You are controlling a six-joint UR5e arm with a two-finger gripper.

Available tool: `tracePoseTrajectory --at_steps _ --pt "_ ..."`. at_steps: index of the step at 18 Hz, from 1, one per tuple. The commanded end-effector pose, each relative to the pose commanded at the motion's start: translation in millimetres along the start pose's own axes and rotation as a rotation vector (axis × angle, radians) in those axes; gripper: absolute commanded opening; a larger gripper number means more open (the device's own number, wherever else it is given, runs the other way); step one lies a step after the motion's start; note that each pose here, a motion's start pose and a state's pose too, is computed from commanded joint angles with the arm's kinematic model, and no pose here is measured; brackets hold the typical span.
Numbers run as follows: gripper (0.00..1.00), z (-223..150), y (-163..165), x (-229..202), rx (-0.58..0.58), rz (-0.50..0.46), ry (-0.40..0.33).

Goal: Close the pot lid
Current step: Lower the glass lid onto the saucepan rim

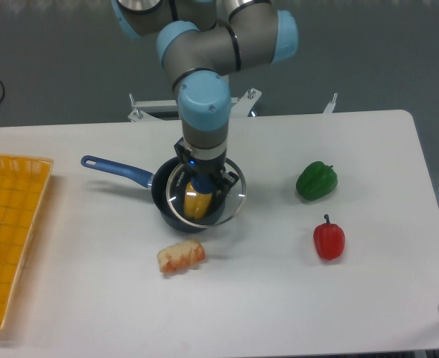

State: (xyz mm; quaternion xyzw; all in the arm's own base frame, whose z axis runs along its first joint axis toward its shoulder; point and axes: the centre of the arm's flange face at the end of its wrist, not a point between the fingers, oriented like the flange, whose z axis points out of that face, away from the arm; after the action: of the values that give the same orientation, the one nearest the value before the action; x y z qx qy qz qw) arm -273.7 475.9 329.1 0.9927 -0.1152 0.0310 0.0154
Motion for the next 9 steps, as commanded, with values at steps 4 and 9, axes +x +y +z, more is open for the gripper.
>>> tracePoseTrajectory --at_steps 4,9 --pt "0.46 -3 1 8 0.019 0.008 -0.030" --pt "0.46 9 0 16 0.007 0.019 -0.021"
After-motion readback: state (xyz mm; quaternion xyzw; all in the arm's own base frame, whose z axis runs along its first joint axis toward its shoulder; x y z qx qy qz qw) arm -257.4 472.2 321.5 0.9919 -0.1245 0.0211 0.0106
